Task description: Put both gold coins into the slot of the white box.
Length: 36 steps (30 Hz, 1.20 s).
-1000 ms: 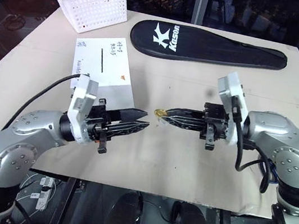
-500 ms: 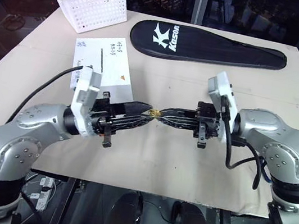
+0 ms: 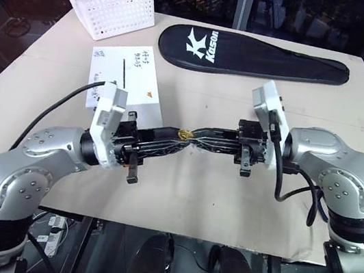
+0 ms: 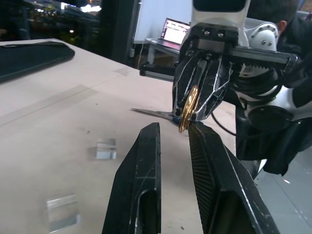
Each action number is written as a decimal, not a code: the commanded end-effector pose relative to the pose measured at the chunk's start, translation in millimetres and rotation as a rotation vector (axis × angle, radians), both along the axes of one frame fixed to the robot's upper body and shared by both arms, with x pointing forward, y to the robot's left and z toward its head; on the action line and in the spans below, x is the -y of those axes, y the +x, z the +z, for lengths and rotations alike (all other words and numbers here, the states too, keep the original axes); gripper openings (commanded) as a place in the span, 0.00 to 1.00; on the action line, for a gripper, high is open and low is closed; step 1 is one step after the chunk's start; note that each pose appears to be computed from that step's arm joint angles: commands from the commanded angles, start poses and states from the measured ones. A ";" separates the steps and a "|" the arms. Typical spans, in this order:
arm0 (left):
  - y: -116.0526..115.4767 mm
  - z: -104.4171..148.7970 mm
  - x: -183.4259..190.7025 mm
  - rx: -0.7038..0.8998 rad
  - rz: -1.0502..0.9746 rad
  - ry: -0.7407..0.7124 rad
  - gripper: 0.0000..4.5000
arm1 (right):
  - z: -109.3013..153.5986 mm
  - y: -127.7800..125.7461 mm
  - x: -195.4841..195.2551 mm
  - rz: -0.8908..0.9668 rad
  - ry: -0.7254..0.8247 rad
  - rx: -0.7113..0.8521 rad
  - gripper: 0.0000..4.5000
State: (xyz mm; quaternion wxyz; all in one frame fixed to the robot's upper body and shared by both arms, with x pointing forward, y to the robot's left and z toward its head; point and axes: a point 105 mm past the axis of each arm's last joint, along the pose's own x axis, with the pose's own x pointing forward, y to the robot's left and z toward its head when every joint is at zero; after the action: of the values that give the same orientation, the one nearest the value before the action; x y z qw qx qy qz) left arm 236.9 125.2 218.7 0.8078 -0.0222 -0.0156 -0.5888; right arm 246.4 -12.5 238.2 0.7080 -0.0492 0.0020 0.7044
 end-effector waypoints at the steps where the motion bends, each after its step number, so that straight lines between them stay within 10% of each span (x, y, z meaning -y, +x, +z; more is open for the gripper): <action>1: -4.5 11.2 5.8 0.046 -0.023 -0.015 0.20 | 4.5 -13.4 -4.4 0.074 0.007 0.012 0.00; 36: -13.3 8.7 -2.7 -0.028 -0.051 -0.026 0.20 | -7.5 -3.4 6.9 0.008 0.000 -0.013 0.00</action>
State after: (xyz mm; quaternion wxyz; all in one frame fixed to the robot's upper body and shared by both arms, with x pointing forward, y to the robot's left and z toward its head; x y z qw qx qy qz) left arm 230.0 128.4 220.3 0.7977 -0.0555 0.0063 -0.6005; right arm 246.6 -19.0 222.6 0.7101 -0.0423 0.0247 0.7024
